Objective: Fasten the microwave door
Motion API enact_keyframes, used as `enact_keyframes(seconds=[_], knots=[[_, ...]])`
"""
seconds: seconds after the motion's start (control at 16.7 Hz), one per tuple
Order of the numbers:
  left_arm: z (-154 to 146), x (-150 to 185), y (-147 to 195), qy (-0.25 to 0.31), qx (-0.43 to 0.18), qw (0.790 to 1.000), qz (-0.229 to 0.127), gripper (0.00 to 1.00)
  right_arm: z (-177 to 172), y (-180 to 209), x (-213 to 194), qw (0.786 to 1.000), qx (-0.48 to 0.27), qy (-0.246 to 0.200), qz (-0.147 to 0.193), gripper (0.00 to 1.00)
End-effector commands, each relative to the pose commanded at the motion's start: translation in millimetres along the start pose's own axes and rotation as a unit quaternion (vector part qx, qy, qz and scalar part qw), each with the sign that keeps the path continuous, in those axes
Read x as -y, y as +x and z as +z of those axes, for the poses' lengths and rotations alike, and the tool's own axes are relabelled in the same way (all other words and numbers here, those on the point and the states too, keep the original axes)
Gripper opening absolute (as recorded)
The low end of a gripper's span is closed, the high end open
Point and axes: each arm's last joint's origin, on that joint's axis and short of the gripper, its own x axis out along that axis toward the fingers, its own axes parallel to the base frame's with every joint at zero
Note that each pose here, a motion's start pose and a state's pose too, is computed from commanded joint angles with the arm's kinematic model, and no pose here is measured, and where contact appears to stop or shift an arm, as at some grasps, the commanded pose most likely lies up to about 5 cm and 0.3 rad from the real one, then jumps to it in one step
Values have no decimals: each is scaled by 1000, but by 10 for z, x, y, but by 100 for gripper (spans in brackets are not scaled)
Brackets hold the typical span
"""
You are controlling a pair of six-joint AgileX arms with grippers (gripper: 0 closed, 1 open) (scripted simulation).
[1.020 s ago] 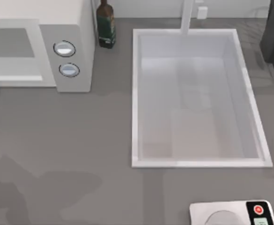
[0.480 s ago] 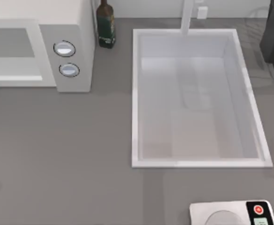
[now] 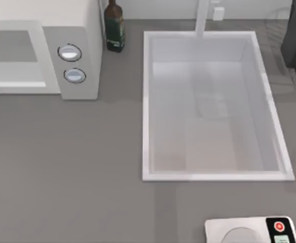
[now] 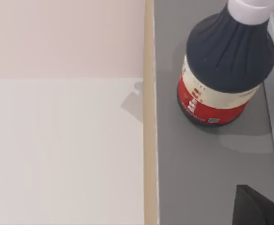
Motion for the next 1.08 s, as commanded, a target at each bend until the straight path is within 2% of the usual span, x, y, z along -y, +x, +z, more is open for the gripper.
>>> enact_keyframes(seconds=[0.36,0.54,0.84,1.08], knots=[[-461,-33,479,5,5,1000,6,0,0,0,0,1000,0,0,0,100],[-629,1,614,0,2,1000,1,0,0,0,0,1000,0,0,0,100],[-615,6,578,1,5,1000,6,0,0,0,0,1000,0,0,0,100],[-550,340,578,3,4,1000,7,0,0,0,0,1000,0,0,0,100]])
